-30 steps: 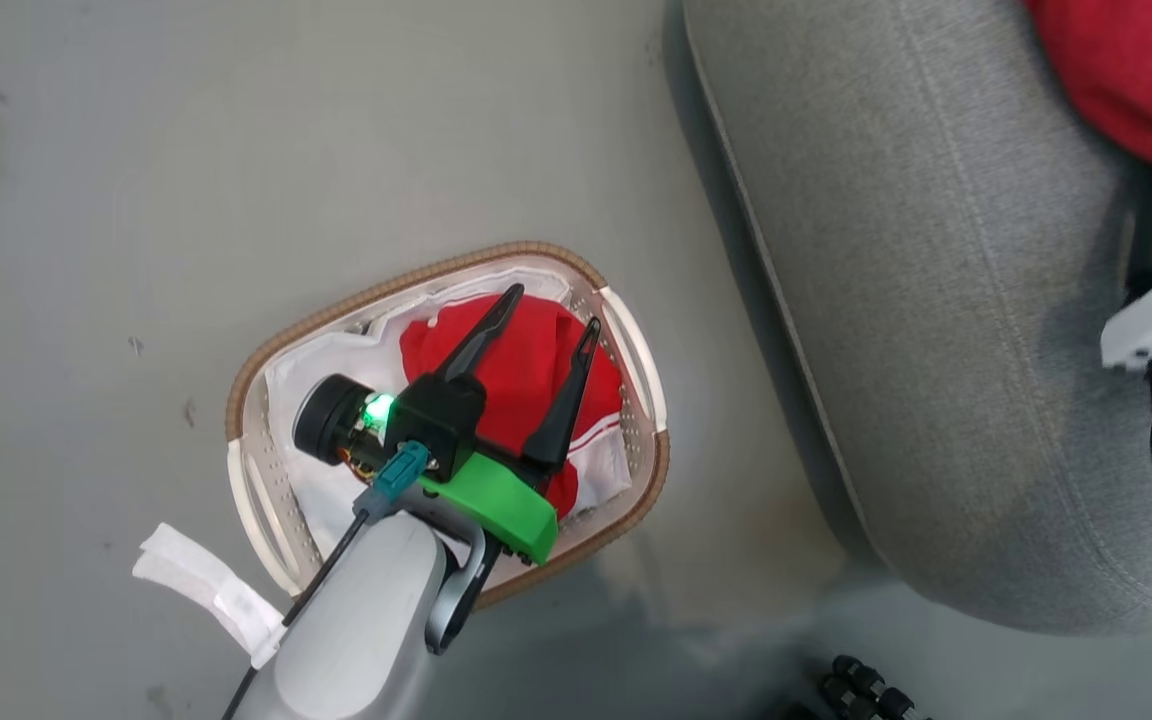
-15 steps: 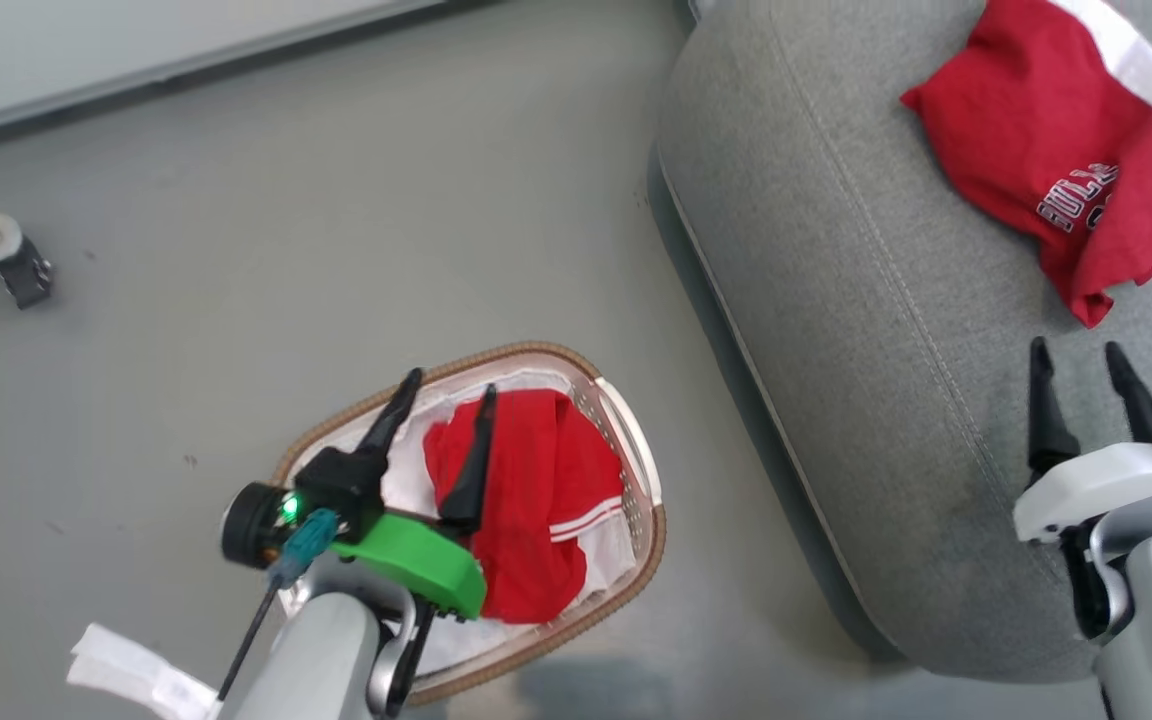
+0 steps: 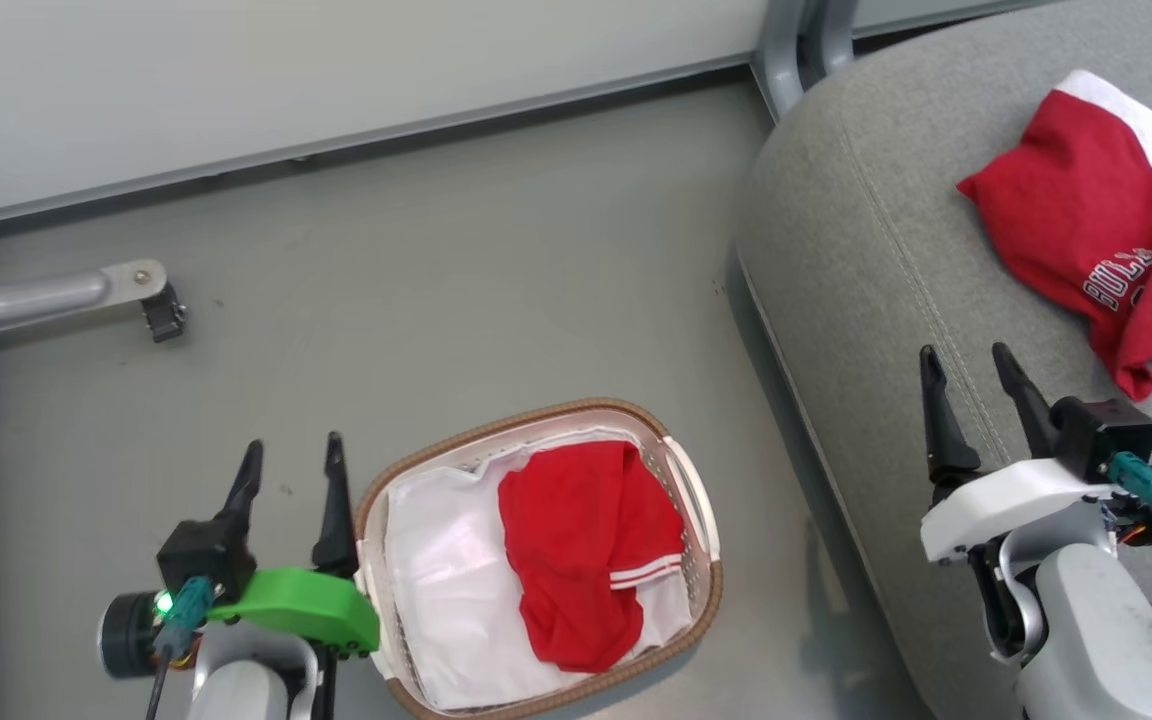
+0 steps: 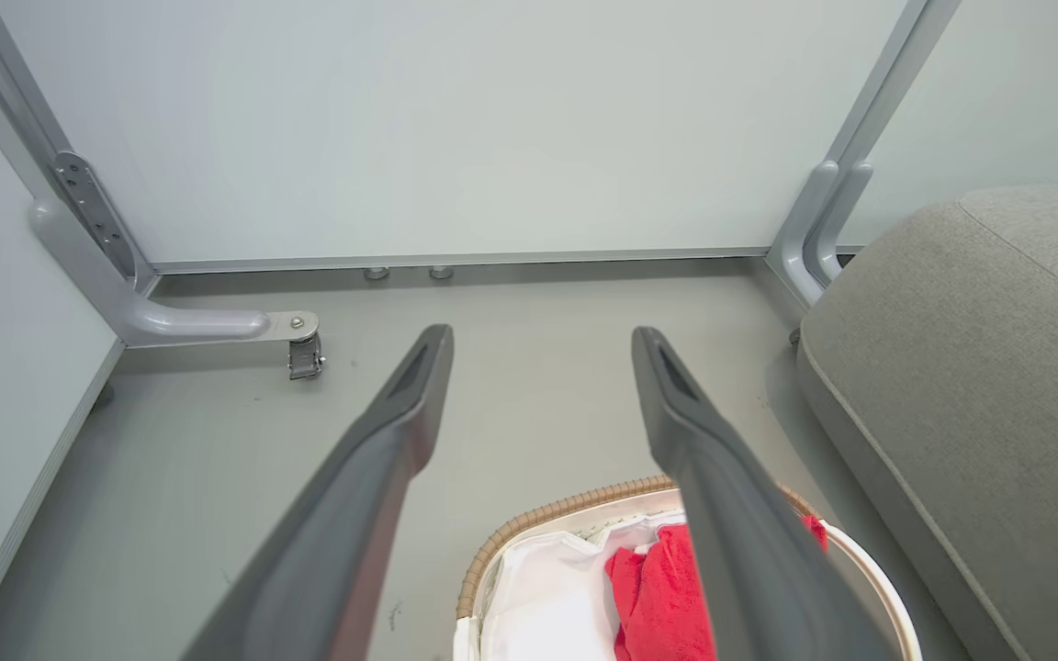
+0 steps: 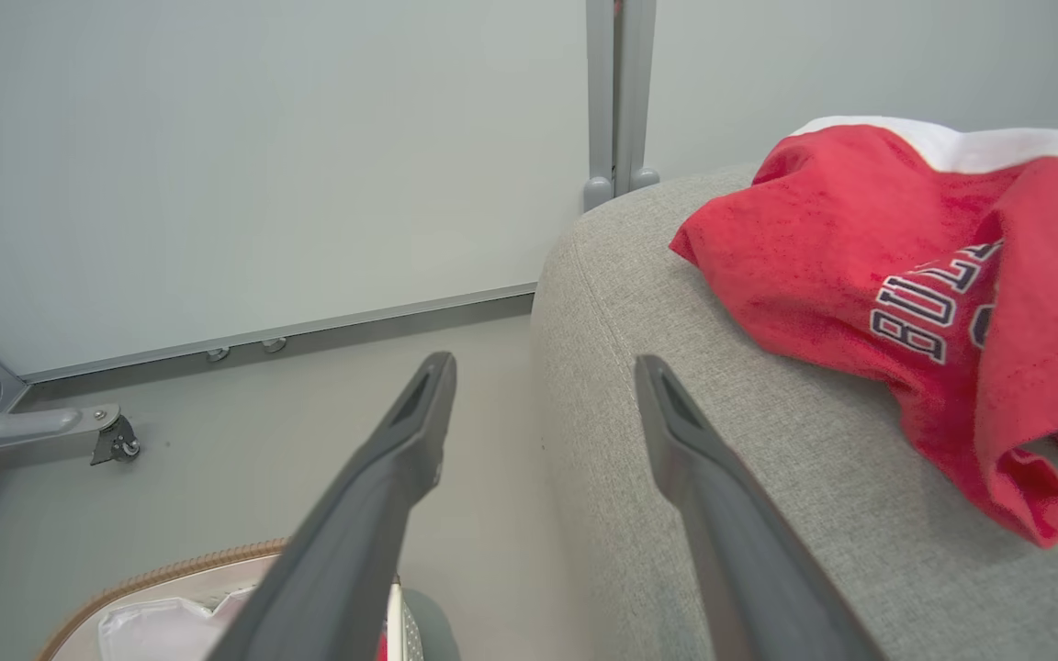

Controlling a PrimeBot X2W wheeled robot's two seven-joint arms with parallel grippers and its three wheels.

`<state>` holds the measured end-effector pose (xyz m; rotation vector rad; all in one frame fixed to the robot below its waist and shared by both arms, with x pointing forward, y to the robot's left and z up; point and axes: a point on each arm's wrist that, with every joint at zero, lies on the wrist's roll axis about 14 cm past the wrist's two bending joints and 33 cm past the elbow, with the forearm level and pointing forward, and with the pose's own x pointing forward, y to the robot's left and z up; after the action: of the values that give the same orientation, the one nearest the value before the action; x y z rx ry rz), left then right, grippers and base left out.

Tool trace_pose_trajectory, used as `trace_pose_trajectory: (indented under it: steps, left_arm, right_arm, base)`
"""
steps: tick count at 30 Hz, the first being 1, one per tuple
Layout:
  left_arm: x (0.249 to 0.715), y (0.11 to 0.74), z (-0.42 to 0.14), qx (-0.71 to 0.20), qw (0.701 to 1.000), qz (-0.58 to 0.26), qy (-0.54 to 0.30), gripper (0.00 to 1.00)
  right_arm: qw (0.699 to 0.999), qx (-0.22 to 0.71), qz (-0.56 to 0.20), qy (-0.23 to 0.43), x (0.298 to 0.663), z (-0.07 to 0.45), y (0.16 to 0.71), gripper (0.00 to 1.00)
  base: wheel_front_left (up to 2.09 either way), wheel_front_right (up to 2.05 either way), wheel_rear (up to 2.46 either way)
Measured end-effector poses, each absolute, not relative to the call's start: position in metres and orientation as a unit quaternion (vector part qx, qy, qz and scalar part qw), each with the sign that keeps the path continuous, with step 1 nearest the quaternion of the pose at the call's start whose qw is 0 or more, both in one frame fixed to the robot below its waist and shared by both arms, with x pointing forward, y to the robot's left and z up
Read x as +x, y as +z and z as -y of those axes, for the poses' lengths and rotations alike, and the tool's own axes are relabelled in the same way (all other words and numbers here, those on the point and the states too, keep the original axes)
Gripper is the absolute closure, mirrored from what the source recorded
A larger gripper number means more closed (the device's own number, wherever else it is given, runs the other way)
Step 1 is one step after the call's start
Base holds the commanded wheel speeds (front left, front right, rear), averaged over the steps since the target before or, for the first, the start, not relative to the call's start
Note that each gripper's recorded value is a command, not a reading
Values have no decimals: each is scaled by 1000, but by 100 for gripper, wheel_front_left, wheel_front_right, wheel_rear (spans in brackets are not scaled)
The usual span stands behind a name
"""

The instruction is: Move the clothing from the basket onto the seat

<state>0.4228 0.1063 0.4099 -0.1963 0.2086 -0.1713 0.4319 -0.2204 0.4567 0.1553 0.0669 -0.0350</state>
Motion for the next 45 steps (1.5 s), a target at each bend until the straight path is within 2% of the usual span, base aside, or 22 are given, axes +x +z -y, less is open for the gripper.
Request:
trace_pose_trajectory:
  steps: [11, 21, 35, 45]
  left_arm:
    - [381, 412, -172, -79, 991, -107, 20, 0]
    - [349, 419, -189, -89, 990, -96, 48, 0]
    - [344, 412, -158, -98, 989, -112, -4, 0]
    - [384, 398, -99, -105, 981, -137, -94, 0]
  right_arm:
    - [995, 91, -24, 40, 415, 174, 466, 0]
    - [993, 99, -31, 48, 390, 164, 463, 0]
    - [992, 103, -41, 54, 384, 157, 457, 0]
    - [993, 106, 4, 55, 422, 162, 483, 0]
  base:
    - [0, 0, 0]
    - [0, 0, 0]
    - [0, 0, 0]
    - [0, 0, 0]
